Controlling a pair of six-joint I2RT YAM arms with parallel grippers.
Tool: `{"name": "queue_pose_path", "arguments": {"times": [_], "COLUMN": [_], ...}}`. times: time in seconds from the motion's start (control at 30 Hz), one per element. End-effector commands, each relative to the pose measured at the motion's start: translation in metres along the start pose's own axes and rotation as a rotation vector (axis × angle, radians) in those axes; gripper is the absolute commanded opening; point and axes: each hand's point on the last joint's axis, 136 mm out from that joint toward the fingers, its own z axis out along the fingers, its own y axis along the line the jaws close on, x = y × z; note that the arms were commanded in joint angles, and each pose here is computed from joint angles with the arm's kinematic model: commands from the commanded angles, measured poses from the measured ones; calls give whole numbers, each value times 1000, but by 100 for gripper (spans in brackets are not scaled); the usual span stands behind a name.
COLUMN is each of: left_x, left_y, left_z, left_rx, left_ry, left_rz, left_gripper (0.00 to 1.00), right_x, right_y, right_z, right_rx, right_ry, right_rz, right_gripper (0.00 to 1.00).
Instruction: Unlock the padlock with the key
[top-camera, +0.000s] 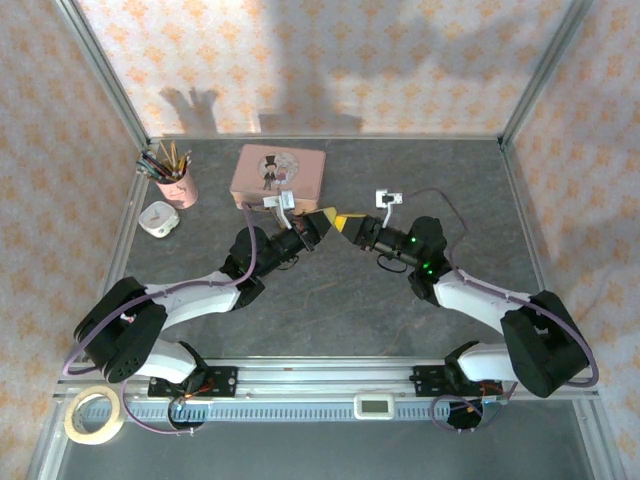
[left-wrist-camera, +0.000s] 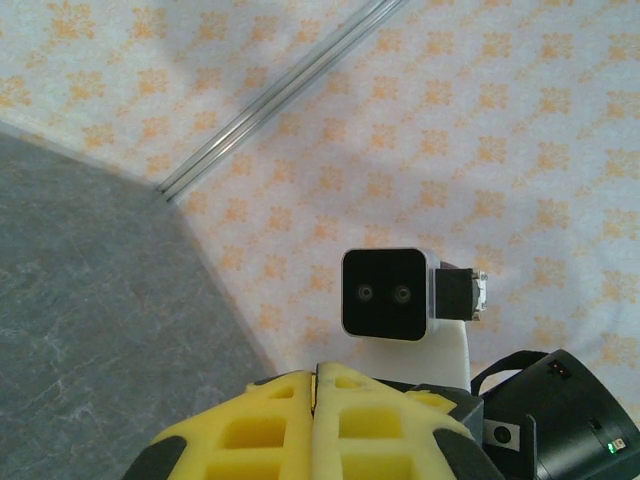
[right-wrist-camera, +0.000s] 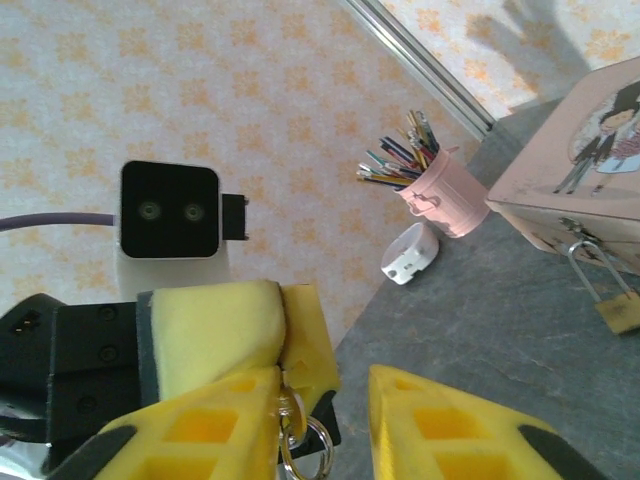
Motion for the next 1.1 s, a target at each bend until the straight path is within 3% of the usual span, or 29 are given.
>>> {"name": "queue_pose_path", "arguments": {"times": [0.0,0.13,0.33,0.37,0.47,0.57,0.7,0.87,1.07], "left_x": [-5,-5,-10,-12,-23,-39,-41,-29,-20], "left_y": [-8,-9,-10,-9,2,14,17,10,-2], "left_z": [1,3,2,1,-6,-18,-17,-5,-3], "left_rx": [64,84,84,73,31,26,24,43,121], "left_ry": [-20,-25,-46,-49,-70,-90,-30,84,137], "left_rz": [-19,-43,-56,-54,-67,-111,-98,-38,-36], "left_gripper": [0,0,0,7,43,57,58,57,55], "right_x": [-6,-6,-2,-2,-2,-4,-5,-3,-6], "right_y": [15,20,14,12,7,1,-2,4,10], "right_z": [-1,-1,1,1,3,2,1,4,7], "right_rx": [-70,-115,-109,-96,-36,39,96,78,54], "right_ry": [-18,-22,-16,-10,17,41,76,120,128], "right_rz": [-24,9,24,12,-46,-111,-175,-194,-200], "right_gripper": [25,21,2,0,0,0,0,0,0]}}
